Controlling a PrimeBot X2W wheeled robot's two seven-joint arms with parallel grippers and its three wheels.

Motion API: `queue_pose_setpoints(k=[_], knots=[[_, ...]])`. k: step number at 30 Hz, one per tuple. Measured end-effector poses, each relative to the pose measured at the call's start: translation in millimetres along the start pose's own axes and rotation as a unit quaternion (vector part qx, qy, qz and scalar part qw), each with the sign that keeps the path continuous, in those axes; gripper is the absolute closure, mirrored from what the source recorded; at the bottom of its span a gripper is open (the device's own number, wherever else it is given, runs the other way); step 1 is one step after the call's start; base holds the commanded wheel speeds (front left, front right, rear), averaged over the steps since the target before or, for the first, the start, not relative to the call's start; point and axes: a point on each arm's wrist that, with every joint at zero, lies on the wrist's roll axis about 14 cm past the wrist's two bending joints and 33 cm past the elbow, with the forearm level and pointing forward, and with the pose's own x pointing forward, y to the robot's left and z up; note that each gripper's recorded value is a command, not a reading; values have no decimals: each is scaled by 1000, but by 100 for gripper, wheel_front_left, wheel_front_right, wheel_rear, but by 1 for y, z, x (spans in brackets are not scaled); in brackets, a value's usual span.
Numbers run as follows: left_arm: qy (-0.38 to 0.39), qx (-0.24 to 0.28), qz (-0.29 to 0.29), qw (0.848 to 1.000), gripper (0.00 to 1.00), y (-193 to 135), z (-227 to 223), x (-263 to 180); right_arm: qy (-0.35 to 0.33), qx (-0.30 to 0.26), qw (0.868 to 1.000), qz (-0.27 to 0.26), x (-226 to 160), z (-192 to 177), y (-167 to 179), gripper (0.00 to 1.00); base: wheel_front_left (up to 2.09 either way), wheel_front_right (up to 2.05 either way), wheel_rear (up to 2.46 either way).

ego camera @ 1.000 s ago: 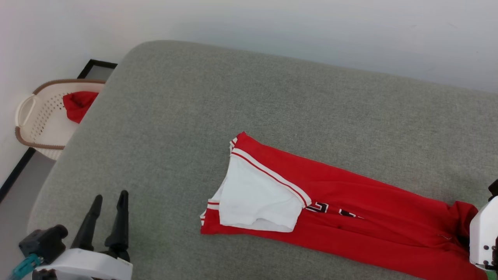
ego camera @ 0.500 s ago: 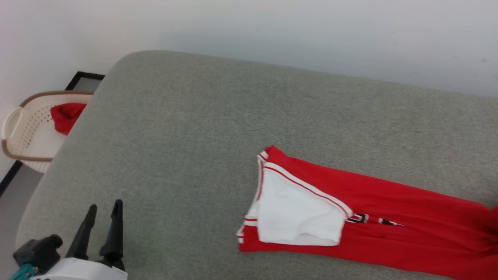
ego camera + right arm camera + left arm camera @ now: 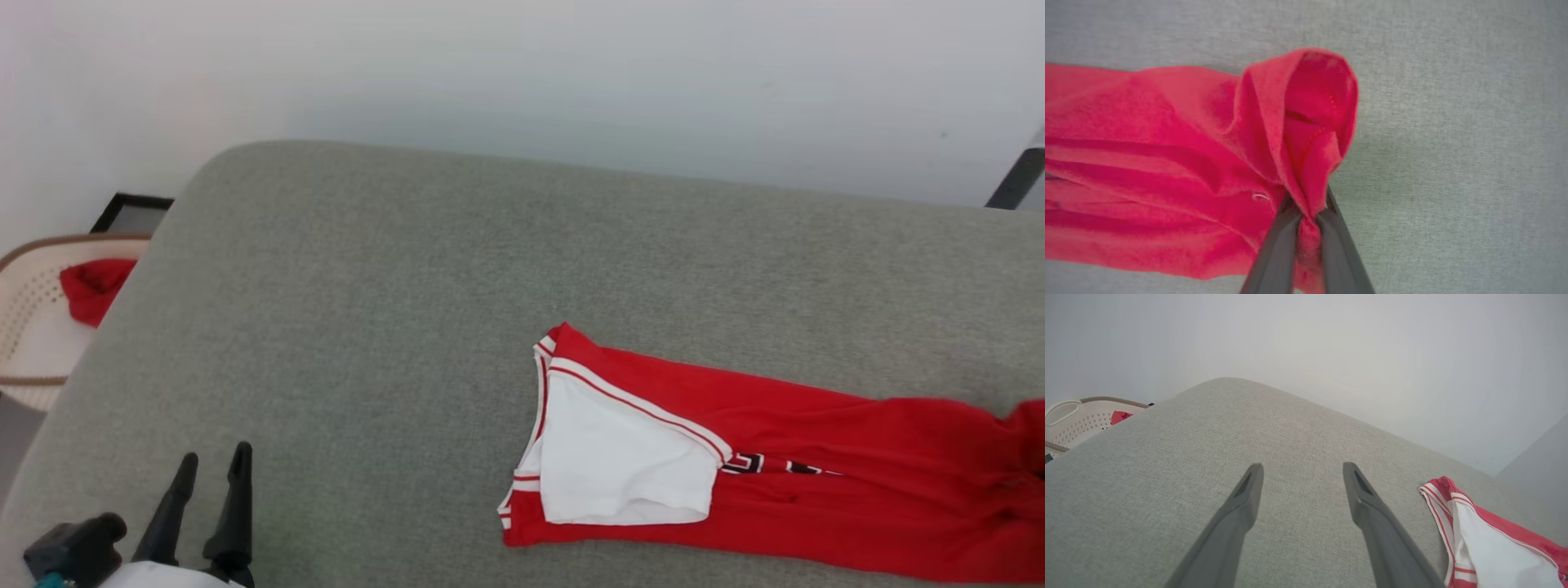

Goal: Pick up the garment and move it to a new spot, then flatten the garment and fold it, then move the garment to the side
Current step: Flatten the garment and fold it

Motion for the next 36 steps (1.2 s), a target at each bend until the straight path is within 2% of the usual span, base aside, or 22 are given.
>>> queue_pose_setpoints(k=[2, 9, 19, 29, 36], knots=[[1, -3, -3, 1000, 0, -2, -1, -1, -17, 3, 1000, 23, -7, 6, 13, 100, 0, 0, 0], [0, -13, -14, 1000, 0, -12, 0, -1, -61, -37, 993, 97, -37, 17, 71, 100, 0, 0, 0], [-7, -26, -10, 1000, 0, -12, 2, -8, -111, -122, 967, 195, -69, 32, 172, 100, 0, 0, 0], [-17, -32, 13, 999, 0, -2, 2, -22, -119, -182, 940, 264, -69, 38, 267, 100, 0, 0, 0], [-23, -37, 38, 998, 0, 11, 3, -33, -112, -209, 928, 286, -57, 39, 312, 100, 0, 0, 0]])
